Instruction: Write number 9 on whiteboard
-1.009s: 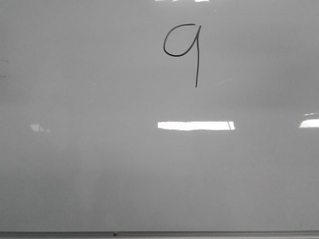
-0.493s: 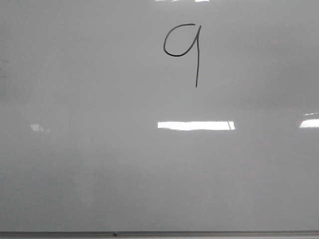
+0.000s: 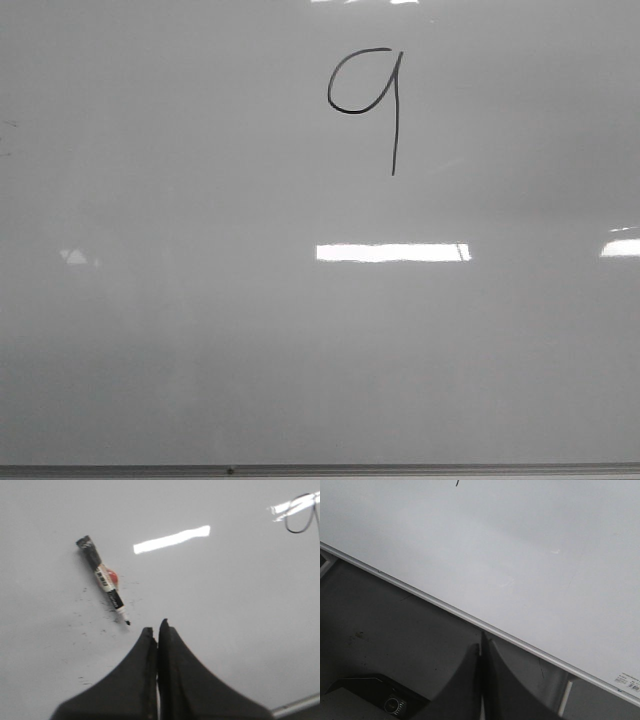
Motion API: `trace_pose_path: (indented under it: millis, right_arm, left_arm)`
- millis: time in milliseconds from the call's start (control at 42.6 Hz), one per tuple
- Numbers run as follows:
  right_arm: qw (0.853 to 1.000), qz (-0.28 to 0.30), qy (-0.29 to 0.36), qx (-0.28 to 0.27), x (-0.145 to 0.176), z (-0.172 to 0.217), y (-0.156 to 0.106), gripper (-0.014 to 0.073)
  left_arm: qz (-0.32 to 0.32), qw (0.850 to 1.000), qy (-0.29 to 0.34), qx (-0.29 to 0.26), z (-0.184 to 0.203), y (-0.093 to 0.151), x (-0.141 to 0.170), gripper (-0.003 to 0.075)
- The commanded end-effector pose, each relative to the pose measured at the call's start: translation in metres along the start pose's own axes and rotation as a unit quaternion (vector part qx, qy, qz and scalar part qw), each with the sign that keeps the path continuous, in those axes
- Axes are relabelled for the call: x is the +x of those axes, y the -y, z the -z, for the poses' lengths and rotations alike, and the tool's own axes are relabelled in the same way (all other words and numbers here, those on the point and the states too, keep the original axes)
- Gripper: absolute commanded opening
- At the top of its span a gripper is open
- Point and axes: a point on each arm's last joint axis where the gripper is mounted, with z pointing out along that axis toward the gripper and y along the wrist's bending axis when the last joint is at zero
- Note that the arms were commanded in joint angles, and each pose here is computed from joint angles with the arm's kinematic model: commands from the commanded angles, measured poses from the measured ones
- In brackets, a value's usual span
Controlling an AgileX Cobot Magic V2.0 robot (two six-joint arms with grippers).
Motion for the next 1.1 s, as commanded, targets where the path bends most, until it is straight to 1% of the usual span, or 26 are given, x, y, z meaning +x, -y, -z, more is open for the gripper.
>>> trace_pose_path:
  millis: [0,141,235,446,634,915,1080]
  right_arm:
    - [0.999,0.004,0.035,0.009,-0.009,0.005,0.001,-0.0069]
    - [0.999,0.004,0.035,0.009,-0.009,0.005,0.001,-0.0069]
    - [0.999,0.004,0.035,0.009,-0.009,0.005,0.001,-0.0069]
    - [0.999,0.004,0.035,0.009,-0.009,0.005,0.001,-0.0069]
    - [0.999,0.004,0.035,0.009,-0.009,0.005,0.001,-0.0069]
    - [0.999,0.004,0.035,0.009,-0.009,0.005,0.001,-0.0069]
    - [0.999,0.004,0.035,0.009,-0.009,0.005,0.001,-0.0069]
  left_arm:
    - [0.007,0.995,0.087,-0.037,0.002,-0.001,0.012,-0.0019]
    - [0.01,0.991,0.117,-0.069,-0.002,0.004,0.057,-0.0019]
    - [0.012,0.987,0.136,-0.084,-0.006,0.006,0.079,-0.0019]
    - [0.027,0.98,0.171,-0.1,-0.015,0.008,0.105,-0.0019]
    - [0.025,0.976,0.191,-0.105,-0.015,0.008,0.104,-0.0019]
    - [0.025,0.976,0.191,-0.105,-0.015,0.008,0.103,-0.0019]
    - [0.05,0.975,0.192,-0.101,-0.015,0.008,0.104,-0.0019]
